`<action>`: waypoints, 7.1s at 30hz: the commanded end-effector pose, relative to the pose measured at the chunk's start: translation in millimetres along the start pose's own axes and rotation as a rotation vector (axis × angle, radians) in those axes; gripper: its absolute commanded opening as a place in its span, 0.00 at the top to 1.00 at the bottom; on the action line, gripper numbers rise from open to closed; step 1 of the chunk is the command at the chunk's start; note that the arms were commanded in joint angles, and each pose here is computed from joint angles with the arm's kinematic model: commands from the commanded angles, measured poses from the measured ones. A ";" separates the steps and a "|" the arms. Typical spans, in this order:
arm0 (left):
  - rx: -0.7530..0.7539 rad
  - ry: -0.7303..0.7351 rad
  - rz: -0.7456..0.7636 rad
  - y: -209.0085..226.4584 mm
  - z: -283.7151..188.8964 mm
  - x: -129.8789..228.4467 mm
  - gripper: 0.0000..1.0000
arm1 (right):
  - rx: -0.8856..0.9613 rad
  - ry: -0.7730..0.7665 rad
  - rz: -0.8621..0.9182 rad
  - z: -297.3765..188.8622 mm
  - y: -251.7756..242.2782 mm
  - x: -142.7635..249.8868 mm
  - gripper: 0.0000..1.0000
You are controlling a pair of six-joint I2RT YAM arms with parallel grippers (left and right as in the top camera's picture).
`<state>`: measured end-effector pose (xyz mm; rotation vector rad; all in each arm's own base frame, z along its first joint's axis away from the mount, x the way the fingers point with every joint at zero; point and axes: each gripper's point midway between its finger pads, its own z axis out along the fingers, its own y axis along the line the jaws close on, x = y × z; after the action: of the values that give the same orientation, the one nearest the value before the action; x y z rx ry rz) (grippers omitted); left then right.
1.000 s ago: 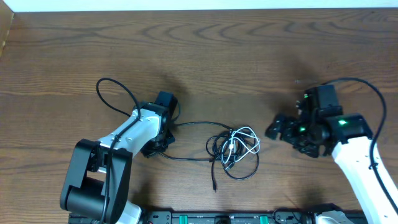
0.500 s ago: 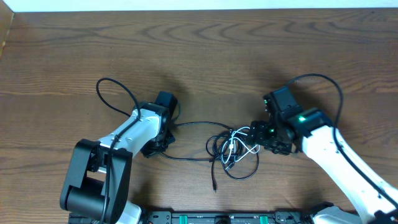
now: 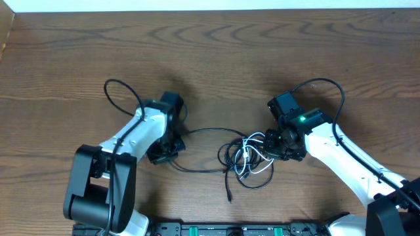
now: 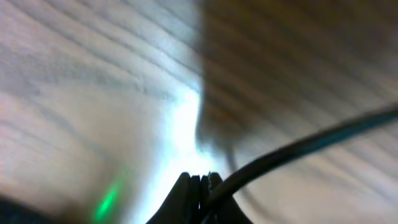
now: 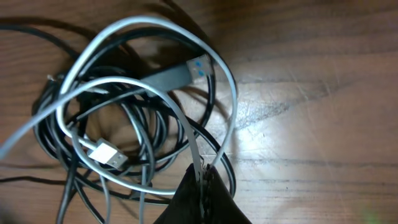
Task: Untangle cables
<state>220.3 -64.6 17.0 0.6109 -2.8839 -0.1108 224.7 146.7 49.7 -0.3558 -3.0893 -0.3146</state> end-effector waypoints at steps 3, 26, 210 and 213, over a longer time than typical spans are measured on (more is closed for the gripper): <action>0.309 -0.001 0.203 -55.5 -54.7 1.9 0.53 | 0.007 -0.023 -0.010 0.2 1.2 -4.1 0.99; 0.372 -0.054 0.426 -139.8 -38.5 71.7 0.45 | 0.008 -0.023 -0.010 0.2 0.9 -3.9 0.91; -0.082 -0.222 -0.096 46.5 23.6 -82.1 0.92 | 0.430 -0.368 0.848 -96.7 -253.8 -91.5 0.98; -0.083 -0.205 -0.156 57.3 24.6 -82.8 0.92 | 0.448 -0.376 0.959 -91.1 -271.0 -82.2 0.98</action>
<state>284.8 -11.2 -4.2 0.7345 -3.0947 -0.1542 260.9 -127.5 88.5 -1.6279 -2.8858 0.3864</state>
